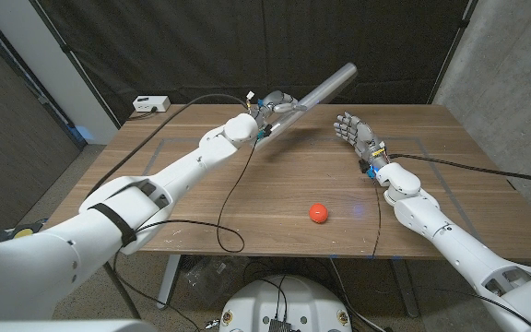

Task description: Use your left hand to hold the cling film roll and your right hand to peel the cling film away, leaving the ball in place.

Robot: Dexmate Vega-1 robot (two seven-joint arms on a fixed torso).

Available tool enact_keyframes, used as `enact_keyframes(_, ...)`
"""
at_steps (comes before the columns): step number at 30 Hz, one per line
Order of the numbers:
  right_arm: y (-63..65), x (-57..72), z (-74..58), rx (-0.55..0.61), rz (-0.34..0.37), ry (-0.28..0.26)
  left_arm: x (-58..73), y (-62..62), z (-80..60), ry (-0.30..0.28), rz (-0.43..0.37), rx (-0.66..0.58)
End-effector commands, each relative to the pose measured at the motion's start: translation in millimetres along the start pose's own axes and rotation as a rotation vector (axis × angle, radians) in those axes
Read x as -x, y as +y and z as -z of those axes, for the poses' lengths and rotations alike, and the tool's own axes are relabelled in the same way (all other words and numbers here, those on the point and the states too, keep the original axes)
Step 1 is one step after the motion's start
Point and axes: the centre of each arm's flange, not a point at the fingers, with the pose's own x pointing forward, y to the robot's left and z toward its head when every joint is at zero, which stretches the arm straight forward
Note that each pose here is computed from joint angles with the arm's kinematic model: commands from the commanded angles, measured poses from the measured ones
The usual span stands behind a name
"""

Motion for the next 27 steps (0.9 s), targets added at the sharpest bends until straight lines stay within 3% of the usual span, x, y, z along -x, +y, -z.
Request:
enact_keyframes(1, -0.4, 2.6, -3.6, 0.013, 0.003, 0.004, 11.4, -5.4, 4.6, -0.074, -0.046, 0.325)
enact_keyframes(7, 0.6, 1.7, -5.1, 0.018, 0.002, 0.005, 14.9, -10.7, 10.4, -0.096, -0.041, 0.46)
enact_keyframes(15, 2.5, 0.5, -7.6, 0.025, 0.0, 0.004, 15.9, -15.8, 17.2, -0.127, 0.024, 0.612)
enact_keyframes(27, 4.4, -1.4, -11.1, 0.036, -0.004, 0.006, 5.8, -29.0, 27.5, -0.195, 0.201, 0.955)
